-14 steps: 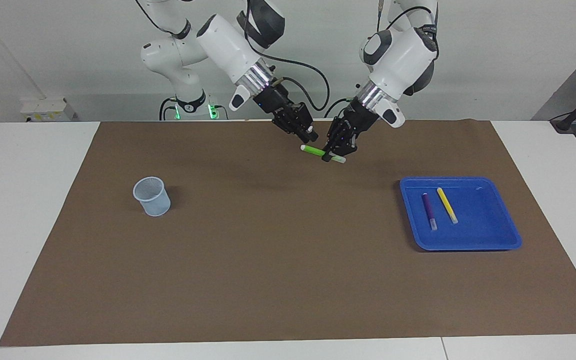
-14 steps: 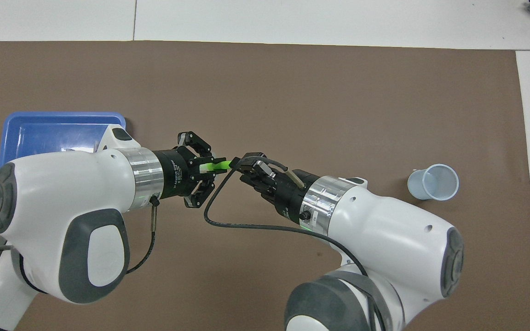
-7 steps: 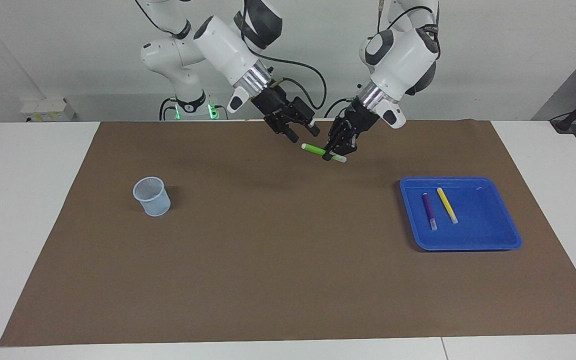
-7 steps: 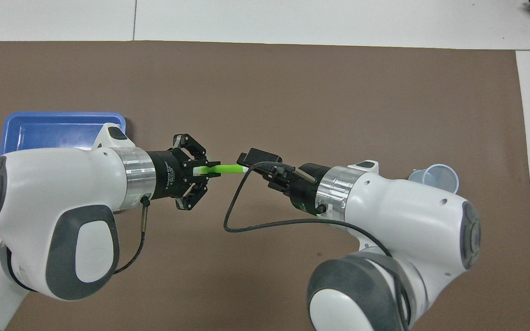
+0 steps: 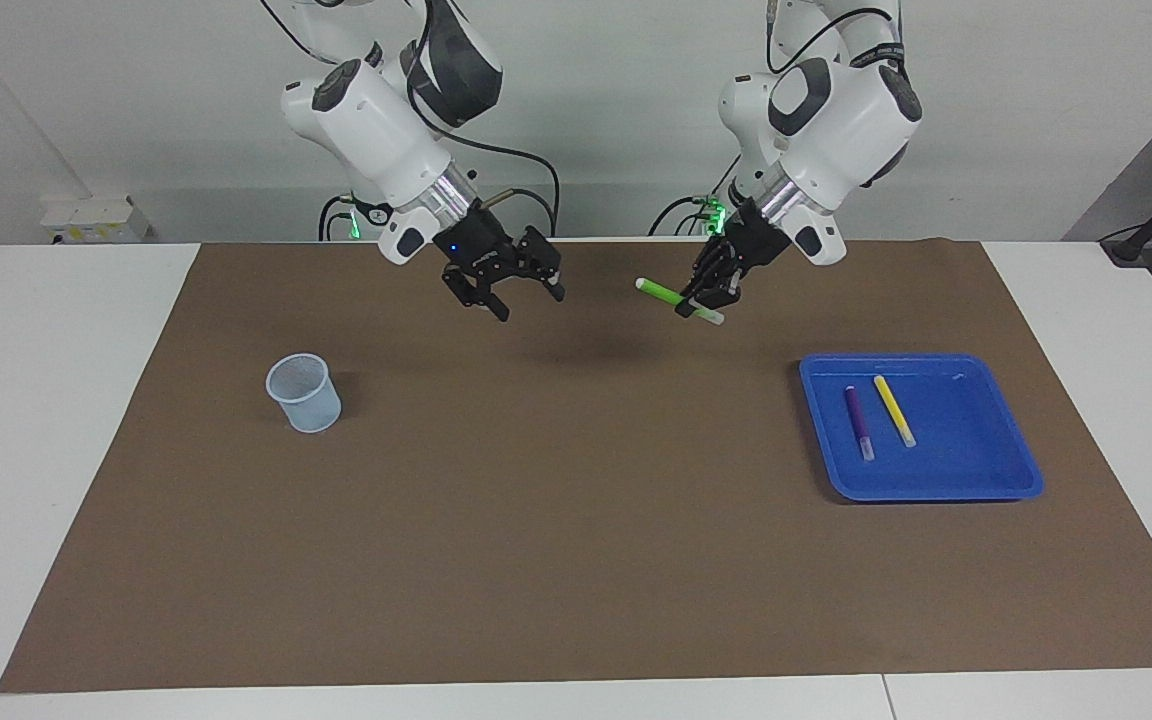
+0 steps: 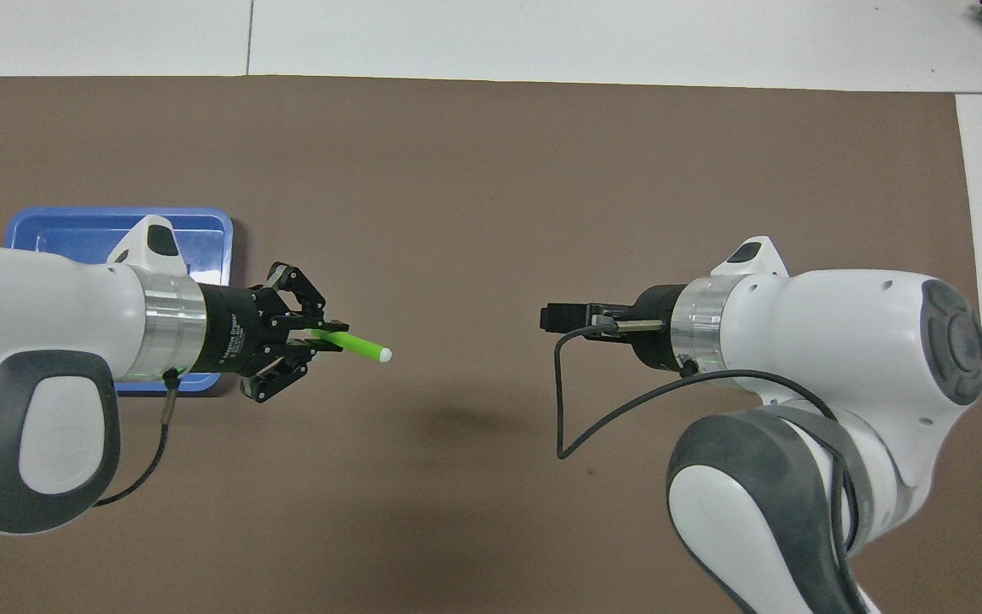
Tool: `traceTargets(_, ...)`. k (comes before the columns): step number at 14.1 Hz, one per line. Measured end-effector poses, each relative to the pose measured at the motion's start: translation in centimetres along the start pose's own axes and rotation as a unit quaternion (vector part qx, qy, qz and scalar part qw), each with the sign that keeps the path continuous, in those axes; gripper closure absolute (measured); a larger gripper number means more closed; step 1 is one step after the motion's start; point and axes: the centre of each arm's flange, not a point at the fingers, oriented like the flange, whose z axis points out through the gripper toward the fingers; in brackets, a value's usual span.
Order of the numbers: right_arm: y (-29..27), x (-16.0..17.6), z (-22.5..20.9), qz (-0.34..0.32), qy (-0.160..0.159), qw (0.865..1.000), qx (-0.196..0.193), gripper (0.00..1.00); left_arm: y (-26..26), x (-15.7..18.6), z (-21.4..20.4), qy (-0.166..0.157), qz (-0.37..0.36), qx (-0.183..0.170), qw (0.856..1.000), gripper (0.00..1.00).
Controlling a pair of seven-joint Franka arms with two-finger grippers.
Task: Right arm passes pens to left for tray arrangement
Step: 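Place the green pen in the blue tray with the left gripper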
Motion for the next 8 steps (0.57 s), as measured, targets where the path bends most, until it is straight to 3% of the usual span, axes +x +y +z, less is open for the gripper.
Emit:
traceTargets(4, 6.2, 1.0, -1.9, -0.134, -0.041, 0.986, -0.088, 0.00, -2.9, 5.6, -2.9, 0.036, 0.150, 0.075, 0.985, 0.82)
traceTargets(8, 11.7, 2.1, -6.0, -0.178, -0.097, 0.969, -0.142, 0.00, -6.4, 11.5, -6.5, 0.058, 0.292, 0.153, 0.942, 0.82)
